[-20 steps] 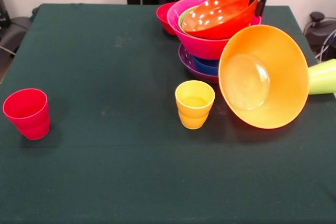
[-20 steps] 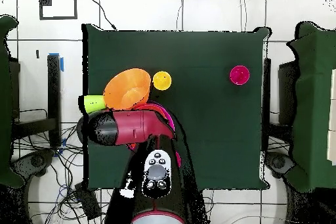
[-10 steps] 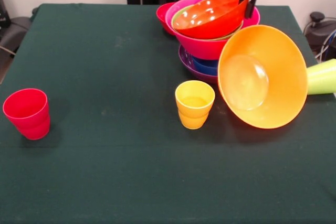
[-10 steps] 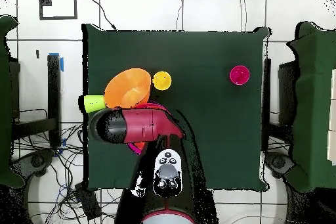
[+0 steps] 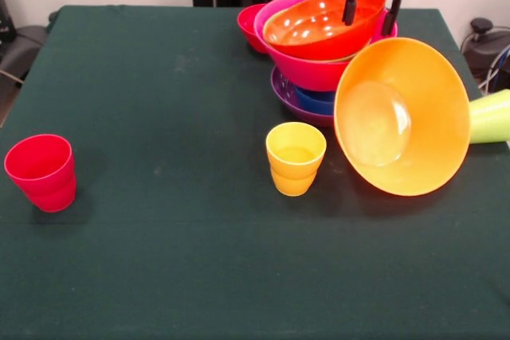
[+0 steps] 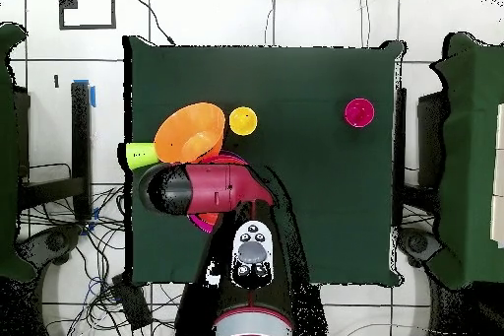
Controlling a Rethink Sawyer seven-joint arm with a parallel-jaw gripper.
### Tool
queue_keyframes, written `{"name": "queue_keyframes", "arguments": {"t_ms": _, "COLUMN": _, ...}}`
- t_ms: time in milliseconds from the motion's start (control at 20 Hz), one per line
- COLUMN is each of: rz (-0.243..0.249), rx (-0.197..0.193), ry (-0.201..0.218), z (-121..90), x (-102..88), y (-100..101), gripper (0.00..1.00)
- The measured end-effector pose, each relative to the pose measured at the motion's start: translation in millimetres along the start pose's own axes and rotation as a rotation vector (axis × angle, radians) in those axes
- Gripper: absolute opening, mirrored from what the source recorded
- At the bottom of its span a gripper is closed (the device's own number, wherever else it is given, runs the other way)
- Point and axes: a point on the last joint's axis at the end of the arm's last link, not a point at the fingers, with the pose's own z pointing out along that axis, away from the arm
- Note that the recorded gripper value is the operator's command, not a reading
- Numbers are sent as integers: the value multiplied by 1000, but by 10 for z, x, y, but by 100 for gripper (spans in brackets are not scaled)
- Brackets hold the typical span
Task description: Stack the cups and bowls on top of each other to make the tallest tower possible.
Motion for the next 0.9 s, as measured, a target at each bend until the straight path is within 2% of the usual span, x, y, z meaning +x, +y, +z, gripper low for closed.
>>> {"name": "queue_keyframes", "arguments": {"t_ms": 600, "rz": -7, "rx": 2, "ry": -5, "z": -23, "x": 25, "y": 27, "gripper": 100}}
{"name": "queue_keyframes", "arguments": {"t_ms": 800, "rz": -3, "rx": -11, "ry": -23, "z": -137, "x": -11, "y": 58, "gripper": 100}}
{"name": "queue_keyframes", "arguments": {"t_ms": 900, "rz": 3, "rx": -24, "ry": -37, "z": -278, "x": -48, "y": 87, "gripper": 100}}
